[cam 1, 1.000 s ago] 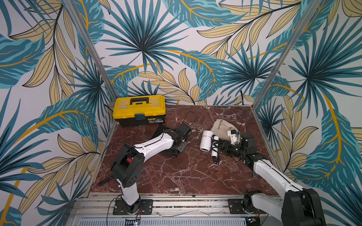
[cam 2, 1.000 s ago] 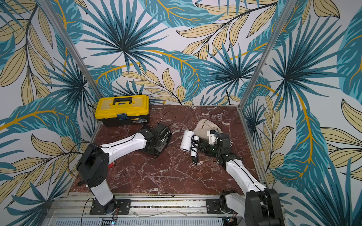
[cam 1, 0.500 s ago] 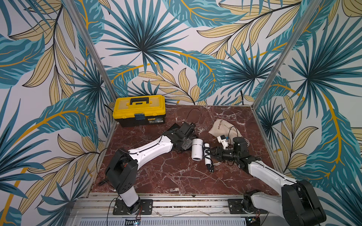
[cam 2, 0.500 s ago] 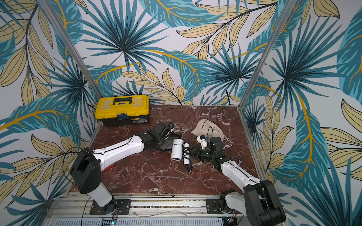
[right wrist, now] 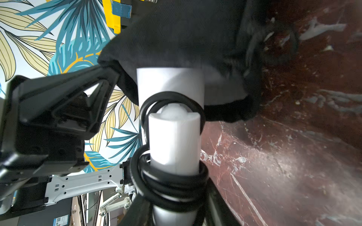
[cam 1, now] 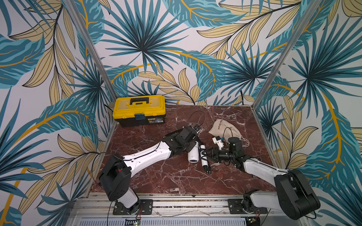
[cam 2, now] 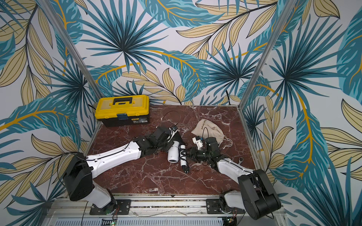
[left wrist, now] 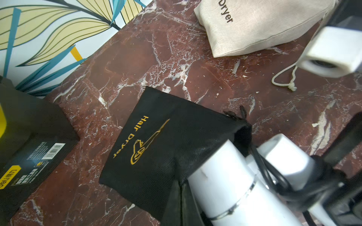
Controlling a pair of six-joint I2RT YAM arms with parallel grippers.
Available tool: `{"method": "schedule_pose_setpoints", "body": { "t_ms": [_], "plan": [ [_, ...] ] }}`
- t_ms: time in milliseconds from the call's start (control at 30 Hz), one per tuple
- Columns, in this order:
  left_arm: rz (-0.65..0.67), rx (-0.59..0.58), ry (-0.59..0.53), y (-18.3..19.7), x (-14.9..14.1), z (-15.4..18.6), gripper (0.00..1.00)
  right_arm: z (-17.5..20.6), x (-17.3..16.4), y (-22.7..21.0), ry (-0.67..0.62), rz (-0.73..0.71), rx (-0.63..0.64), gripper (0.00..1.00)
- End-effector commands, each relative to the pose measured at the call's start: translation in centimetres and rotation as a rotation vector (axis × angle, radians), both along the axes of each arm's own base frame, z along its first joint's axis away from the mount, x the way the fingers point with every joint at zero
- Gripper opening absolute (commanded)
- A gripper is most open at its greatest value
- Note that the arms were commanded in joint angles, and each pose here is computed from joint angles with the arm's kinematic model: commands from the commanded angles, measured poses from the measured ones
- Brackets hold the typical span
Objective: Pack away hair dryers
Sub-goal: Place the hair dryer in the drawstring bag.
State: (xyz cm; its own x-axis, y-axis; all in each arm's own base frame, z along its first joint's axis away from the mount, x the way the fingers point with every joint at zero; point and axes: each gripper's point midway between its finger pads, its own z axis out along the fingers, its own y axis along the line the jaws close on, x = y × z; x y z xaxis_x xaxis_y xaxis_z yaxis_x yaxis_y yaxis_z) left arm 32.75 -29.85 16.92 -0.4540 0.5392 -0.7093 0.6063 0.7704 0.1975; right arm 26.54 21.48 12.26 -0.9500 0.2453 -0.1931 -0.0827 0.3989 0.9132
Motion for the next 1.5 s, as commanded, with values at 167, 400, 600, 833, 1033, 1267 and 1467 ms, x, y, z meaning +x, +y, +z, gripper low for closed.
{"method": "schedule_pose_setpoints", "body": {
  "t_ms": [167, 400, 600, 833, 1033, 1267, 1467],
  "plan": [
    [-0.018, -0.065, -0.119, 0.4, -0.3, 1.4, 0.02, 1.8, -0.1, 1.1, -0.056, 0.046, 0.122, 0.11],
    [-0.021, -0.097, -0.091, -1.2, 0.4, 1.7, 0.02, 0.6, -1.6, 1.1, -0.042, 0.097, -0.010, 0.10],
    [-0.070, -0.143, -0.108, -1.9, -0.8, 2.6, 0.02, 0.4, -0.3, 0.7, -0.044, 0.042, -0.058, 0.08],
    [-0.078, -0.169, -0.108, -1.1, -2.4, 2.4, 0.02, 0.3, 1.1, 0.7, -0.039, -0.019, -0.028, 0.08],
    [-0.083, -0.161, -0.077, -1.0, -2.8, 1.1, 0.03, 1.9, 2.2, 0.3, -0.091, -0.089, -0.010, 0.08],
    [-0.082, -0.162, -0.053, -1.2, -2.9, 0.4, 0.03, 1.6, 1.7, -1.2, -0.091, -0.155, -0.087, 0.08],
    [-0.092, -0.194, -0.061, -1.4, -3.1, 1.4, 0.03, 0.1, 2.1, -1.8, -0.037, -0.203, -0.090, 0.08]
  ]
}}
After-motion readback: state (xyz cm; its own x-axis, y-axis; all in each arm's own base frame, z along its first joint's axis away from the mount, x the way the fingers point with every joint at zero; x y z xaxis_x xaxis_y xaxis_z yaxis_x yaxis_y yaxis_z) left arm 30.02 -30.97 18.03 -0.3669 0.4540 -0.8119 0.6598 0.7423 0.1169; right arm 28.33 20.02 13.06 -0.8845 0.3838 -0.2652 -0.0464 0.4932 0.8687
